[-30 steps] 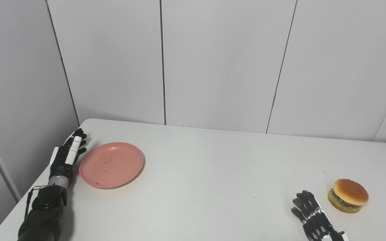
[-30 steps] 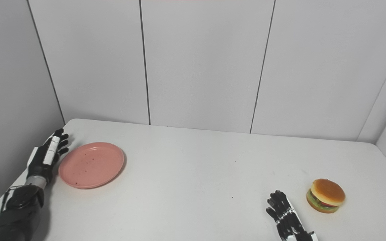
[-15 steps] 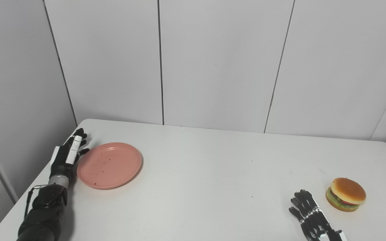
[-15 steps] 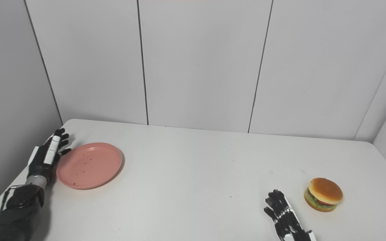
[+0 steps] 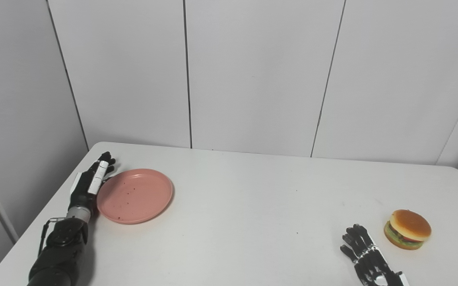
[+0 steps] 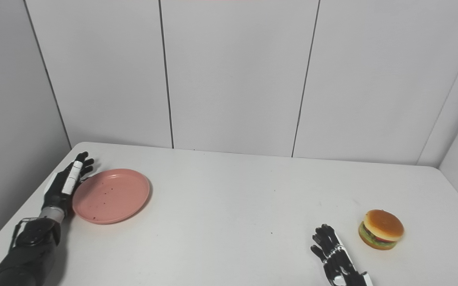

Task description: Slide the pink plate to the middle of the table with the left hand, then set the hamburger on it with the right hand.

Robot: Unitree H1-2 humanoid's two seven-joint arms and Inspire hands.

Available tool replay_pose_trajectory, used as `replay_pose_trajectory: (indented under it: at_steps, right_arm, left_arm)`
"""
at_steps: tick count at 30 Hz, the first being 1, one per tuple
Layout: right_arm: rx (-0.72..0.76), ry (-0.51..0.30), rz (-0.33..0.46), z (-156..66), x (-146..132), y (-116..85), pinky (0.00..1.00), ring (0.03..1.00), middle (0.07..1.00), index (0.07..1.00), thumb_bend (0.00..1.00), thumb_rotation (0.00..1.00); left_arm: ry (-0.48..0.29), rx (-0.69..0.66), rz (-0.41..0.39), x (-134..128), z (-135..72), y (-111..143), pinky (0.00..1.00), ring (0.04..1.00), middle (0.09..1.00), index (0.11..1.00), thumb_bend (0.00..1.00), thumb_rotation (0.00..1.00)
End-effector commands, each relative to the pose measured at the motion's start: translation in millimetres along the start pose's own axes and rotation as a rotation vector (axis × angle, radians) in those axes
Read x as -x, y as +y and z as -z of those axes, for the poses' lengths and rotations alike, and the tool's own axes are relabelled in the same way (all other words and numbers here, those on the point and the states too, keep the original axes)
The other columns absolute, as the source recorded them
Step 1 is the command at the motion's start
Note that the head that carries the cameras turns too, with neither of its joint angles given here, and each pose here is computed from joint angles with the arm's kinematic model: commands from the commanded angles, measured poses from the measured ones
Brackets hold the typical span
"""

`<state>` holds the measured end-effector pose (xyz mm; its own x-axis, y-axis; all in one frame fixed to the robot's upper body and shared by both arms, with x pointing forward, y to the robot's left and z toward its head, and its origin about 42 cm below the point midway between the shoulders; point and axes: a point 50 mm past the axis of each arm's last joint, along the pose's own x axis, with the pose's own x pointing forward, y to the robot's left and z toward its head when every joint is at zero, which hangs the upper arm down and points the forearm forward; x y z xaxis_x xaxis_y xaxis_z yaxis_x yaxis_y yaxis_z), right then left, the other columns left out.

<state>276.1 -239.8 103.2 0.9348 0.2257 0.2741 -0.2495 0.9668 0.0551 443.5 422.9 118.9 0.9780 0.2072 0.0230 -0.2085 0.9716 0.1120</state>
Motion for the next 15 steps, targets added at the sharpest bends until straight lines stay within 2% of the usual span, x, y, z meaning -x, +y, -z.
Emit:
replay_pose_trajectory:
  at_steps: [1, 5, 15]
  right_arm:
    - [0.002, 0.113, 0.05, 13.9, -11.9, -18.1, 0.92, 0.932, 0.933, 0.931, 0.91, 0.88]
    - [-0.001, 0.111, 0.051, 13.5, -11.9, -17.0, 0.92, 0.931, 0.931, 0.927, 0.9, 0.88]
    - [-0.007, 0.12, 0.054, 12.9, -12.9, -14.3, 0.92, 0.93, 0.929, 0.923, 0.9, 0.87]
  left_arm:
    - [-0.095, -0.004, 0.04, -20.2, -32.6, -10.5, 0.78, 0.898, 0.883, 0.881, 0.96, 0.89]
    - [-0.117, -0.037, 0.064, -20.2, -34.4, -17.2, 0.73, 0.885, 0.862, 0.868, 0.95, 0.9]
    - [-0.089, 0.022, 0.122, -16.7, -26.3, -42.7, 0.8, 0.901, 0.886, 0.863, 0.97, 0.84]
